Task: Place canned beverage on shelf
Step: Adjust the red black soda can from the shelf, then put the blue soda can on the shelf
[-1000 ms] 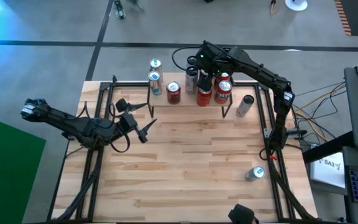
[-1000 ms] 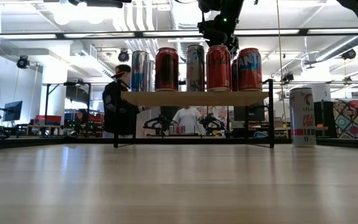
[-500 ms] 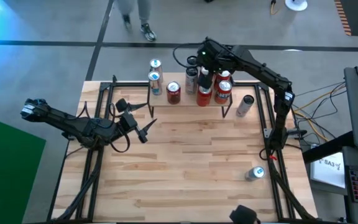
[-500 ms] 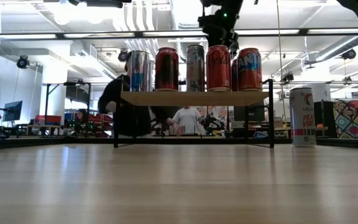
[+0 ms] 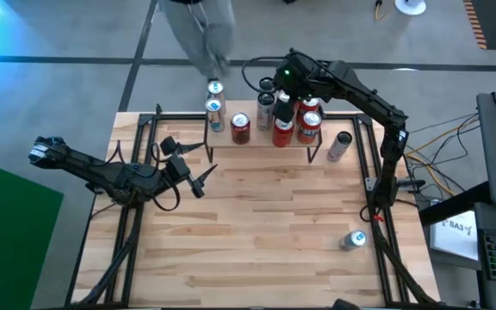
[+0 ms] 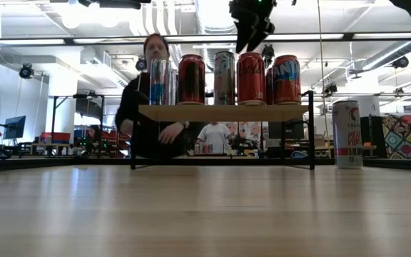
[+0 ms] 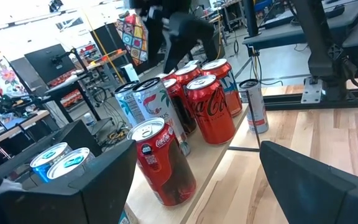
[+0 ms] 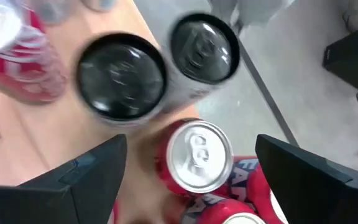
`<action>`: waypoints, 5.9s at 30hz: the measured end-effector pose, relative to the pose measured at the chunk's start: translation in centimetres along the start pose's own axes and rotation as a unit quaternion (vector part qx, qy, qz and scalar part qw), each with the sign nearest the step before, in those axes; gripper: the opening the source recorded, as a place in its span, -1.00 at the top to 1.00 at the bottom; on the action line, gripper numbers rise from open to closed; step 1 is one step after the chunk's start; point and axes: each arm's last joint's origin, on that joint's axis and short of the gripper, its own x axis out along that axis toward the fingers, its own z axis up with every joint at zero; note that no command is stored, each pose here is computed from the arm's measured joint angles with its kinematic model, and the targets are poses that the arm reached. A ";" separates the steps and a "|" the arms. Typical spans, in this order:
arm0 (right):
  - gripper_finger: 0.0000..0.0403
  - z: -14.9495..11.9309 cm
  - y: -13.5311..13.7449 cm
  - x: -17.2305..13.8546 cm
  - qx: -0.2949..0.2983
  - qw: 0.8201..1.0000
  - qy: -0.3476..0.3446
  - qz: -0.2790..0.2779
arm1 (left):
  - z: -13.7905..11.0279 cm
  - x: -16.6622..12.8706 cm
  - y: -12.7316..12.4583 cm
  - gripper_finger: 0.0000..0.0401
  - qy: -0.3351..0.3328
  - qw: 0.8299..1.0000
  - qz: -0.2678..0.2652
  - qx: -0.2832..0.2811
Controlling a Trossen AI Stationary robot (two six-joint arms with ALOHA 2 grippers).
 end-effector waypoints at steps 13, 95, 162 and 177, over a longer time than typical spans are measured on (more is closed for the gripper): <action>-0.44 -0.4 4.2 -6.6 -0.046 0.992 -0.086 0.075 | 0.0 0.0 0.0 -0.62 0.000 1.000 0.000 -0.009; 0.96 -10.9 11.3 -1.5 0.058 0.988 -0.137 0.028 | 0.0 0.0 -0.1 -0.62 -0.002 0.999 -0.023 -0.027; 0.96 -12.8 12.4 -4.8 0.029 0.976 -0.204 0.072 | 0.4 0.0 -0.4 -0.62 -0.026 0.993 -0.081 -0.086; 0.96 -17.3 11.6 -4.1 0.044 0.960 -0.264 0.084 | -0.6 5.2 -3.0 -0.62 -0.054 0.994 -0.033 -0.092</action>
